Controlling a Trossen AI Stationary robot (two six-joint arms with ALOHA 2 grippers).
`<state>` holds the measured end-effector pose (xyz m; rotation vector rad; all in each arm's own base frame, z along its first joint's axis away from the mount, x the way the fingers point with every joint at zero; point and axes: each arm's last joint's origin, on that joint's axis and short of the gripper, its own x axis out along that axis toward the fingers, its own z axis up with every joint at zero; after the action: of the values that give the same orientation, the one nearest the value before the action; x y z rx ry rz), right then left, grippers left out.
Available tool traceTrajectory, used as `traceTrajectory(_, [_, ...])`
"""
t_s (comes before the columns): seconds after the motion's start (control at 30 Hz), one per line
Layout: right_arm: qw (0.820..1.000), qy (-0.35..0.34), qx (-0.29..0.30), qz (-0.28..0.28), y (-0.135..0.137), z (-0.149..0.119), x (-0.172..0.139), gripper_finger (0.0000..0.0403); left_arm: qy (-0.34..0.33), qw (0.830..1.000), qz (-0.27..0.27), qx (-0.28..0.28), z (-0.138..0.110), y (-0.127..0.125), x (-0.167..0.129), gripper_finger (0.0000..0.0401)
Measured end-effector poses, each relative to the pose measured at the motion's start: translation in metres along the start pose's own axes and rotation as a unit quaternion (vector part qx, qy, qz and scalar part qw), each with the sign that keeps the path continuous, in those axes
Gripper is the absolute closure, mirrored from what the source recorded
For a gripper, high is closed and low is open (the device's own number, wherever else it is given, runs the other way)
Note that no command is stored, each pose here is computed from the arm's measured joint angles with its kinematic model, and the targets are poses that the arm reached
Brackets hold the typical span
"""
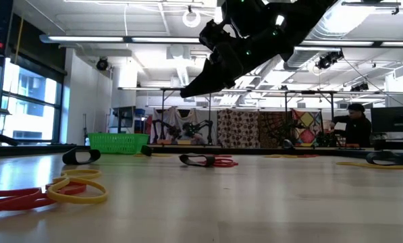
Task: Sort rubber bands into baskets
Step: Put the yellow rubber band into the red bin
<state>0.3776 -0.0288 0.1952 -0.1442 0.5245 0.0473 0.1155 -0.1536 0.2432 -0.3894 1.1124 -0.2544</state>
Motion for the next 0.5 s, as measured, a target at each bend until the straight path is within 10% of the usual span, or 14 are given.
traceTrajectory(0.5, [1.0, 0.0, 0.0, 0.0, -0.0001, 0.0003, 0.0, 0.0403, -0.058, 0.998, 0.032, 0.01, -0.0063, -0.003, -0.0029, 0.0401])
